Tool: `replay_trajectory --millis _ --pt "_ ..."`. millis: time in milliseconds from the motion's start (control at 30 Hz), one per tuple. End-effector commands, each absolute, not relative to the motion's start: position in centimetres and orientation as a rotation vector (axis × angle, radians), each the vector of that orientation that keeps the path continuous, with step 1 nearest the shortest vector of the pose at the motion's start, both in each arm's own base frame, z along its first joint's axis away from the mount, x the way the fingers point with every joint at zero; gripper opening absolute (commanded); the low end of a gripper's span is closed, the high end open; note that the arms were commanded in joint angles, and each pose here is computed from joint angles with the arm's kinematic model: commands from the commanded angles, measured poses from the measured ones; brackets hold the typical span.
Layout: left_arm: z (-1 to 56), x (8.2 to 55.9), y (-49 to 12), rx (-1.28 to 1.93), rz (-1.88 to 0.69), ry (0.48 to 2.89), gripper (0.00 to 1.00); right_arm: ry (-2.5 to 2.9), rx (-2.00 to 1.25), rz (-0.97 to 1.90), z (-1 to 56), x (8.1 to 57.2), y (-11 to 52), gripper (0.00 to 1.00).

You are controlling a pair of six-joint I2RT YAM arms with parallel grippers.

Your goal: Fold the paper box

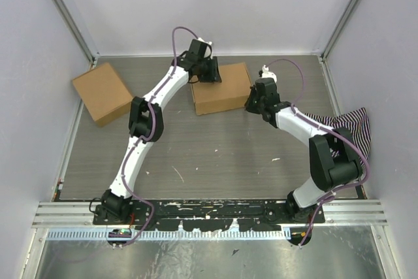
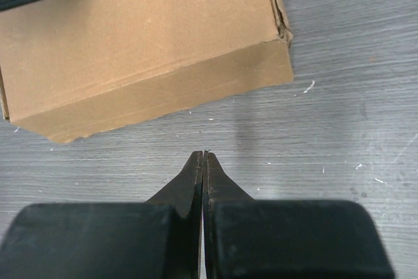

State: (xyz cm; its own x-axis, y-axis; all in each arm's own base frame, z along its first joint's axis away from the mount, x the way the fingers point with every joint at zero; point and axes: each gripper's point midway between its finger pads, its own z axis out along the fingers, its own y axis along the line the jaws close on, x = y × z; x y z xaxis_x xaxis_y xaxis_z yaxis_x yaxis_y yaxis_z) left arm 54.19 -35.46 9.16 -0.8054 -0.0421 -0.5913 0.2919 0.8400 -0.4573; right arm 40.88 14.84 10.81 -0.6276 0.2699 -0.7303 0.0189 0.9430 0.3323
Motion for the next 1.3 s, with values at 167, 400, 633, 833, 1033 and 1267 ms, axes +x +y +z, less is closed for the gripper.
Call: replay_trajectory --millis 167,400,633,833,1033,1267 --pt "6.4 44.7 -38.9 0.45 -0.817 2.607 0.42 2.205 0.213 0.328 13.0 39.8 13.4 0.01" --pt "5.9 40.5 -40.8 0.603 -0.84 2.634 0.41 2.272 0.309 0.109 11.4 37.5 9.3 0.01" --pt "5.0 40.0 -40.9 0.604 -0.843 2.661 0.4 2.283 0.401 0.102 11.0 34.4 7.9 0.01" --pt "5.7 40.0 -41.3 0.595 -0.876 2.637 0.39 2.326 0.115 0.524 9.5 32.4 14.6 0.01" --pt "5.8 39.9 -41.5 0.592 -0.893 2.637 0.39 2.345 -0.062 0.585 7.7 32.0 18.6 0.01" --pt "5.4 39.4 -41.4 0.606 -0.909 2.651 0.38 2.293 -0.112 0.636 7.1 34.2 22.1 0.01"
